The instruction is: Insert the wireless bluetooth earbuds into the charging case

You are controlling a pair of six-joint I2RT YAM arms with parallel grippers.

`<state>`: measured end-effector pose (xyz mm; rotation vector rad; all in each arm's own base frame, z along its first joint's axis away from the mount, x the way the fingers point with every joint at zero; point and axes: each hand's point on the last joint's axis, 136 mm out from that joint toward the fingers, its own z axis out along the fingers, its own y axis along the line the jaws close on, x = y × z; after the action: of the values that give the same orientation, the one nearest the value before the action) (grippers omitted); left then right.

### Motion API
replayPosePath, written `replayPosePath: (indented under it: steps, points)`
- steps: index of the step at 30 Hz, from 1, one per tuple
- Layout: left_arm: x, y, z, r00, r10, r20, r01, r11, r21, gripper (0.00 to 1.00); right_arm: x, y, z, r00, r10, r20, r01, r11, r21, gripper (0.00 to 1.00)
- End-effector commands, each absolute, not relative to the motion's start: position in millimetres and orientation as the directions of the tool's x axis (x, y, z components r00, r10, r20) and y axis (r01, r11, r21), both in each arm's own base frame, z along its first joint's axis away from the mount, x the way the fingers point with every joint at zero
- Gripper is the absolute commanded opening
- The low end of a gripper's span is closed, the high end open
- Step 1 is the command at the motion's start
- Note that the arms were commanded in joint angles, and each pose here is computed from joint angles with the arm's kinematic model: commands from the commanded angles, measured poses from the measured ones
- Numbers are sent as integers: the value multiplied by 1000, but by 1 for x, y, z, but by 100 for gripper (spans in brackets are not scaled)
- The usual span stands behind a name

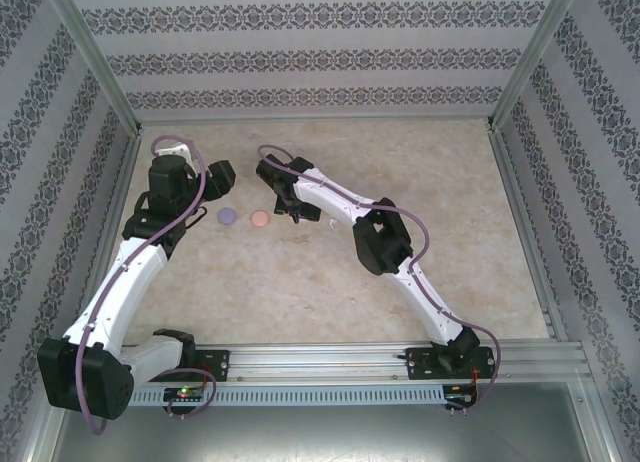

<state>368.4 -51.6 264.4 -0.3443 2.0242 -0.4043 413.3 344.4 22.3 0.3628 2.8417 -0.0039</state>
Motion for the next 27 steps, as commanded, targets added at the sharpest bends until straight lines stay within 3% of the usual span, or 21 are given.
replayPosePath:
  steps: [1, 18, 27]
  points:
    - [371, -46, 274, -409, -426, -807, -71, 897, -437, 79, 416, 348, 12, -929, 269, -255, 266, 963, 45, 72]
    - [372, -56, 255, -444, -453, -773, -49, 874, -484, 82, 423, 346, -7, -943, 237, -234, 233, 971, 43, 69]
    - [370, -68, 244, -442, -484, -755, 10, 839, -544, 81, 429, 370, 26, -936, 199, -289, 149, 971, 188, 38]
